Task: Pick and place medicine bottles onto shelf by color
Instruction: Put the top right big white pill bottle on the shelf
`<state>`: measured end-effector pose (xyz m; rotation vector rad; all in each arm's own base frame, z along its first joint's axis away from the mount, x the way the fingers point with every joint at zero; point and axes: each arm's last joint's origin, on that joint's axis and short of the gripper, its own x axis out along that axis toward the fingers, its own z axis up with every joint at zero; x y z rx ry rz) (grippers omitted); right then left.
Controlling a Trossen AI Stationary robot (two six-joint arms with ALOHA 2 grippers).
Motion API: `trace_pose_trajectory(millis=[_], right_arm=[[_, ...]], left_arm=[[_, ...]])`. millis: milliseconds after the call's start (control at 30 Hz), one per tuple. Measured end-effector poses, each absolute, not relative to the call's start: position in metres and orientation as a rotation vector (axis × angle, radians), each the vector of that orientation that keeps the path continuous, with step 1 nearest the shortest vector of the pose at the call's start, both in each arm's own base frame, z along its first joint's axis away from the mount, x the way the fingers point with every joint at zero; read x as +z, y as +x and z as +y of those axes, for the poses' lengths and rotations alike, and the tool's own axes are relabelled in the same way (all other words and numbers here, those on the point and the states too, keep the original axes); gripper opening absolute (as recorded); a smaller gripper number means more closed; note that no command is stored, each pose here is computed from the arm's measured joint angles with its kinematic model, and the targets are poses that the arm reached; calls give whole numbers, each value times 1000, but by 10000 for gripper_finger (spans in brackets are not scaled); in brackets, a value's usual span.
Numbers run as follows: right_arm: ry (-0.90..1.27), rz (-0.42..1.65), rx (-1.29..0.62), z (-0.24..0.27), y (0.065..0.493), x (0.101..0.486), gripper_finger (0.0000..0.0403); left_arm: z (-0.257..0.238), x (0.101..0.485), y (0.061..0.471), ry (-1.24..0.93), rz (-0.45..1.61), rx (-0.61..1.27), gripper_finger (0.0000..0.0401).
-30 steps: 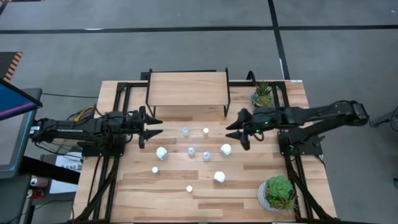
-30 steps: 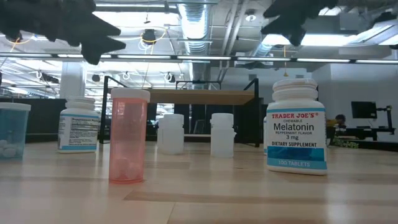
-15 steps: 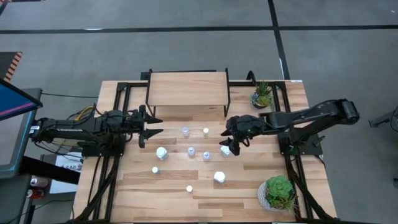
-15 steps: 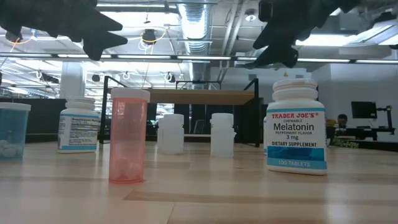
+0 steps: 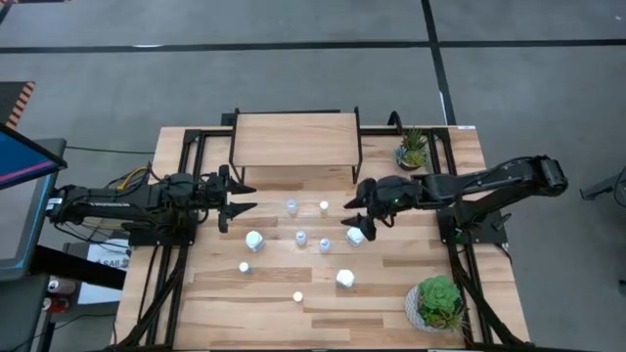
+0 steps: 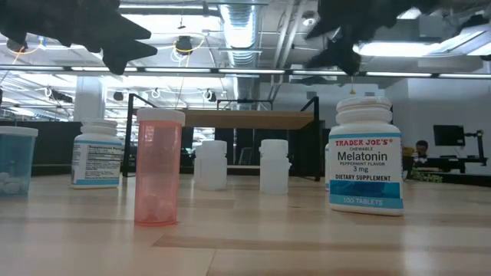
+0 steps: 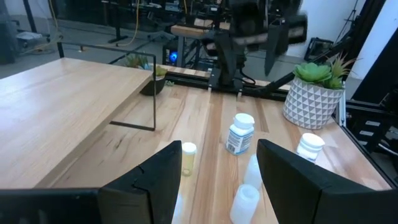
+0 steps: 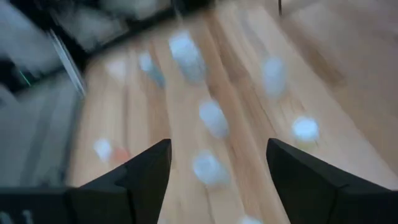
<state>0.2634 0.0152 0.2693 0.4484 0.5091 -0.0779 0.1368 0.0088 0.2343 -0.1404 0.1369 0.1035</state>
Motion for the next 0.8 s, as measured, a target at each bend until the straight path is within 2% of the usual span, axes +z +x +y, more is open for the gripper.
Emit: trace_pose_trajectory(millis=[100,267,333,500,600,800], right_arm=[[497,469,-64,13,263,275,286],[368,476,103,28,266,289,286],[336,510,59,32,269,296,286],[220,750,-131,37,277,301,286],[203,856,-157,42,286,303,286],[220,929,-172,52,307,292,286]], left_arm=[[9,234,137,-141,137,104,196],[9,234,137,-141,137,103,196],[9,234,137,-141,137,103,196],[9,234,137,-142,136,103,196],[9,234,137,-143,136,103,196],[9,234,137,-143,138,104,196]])
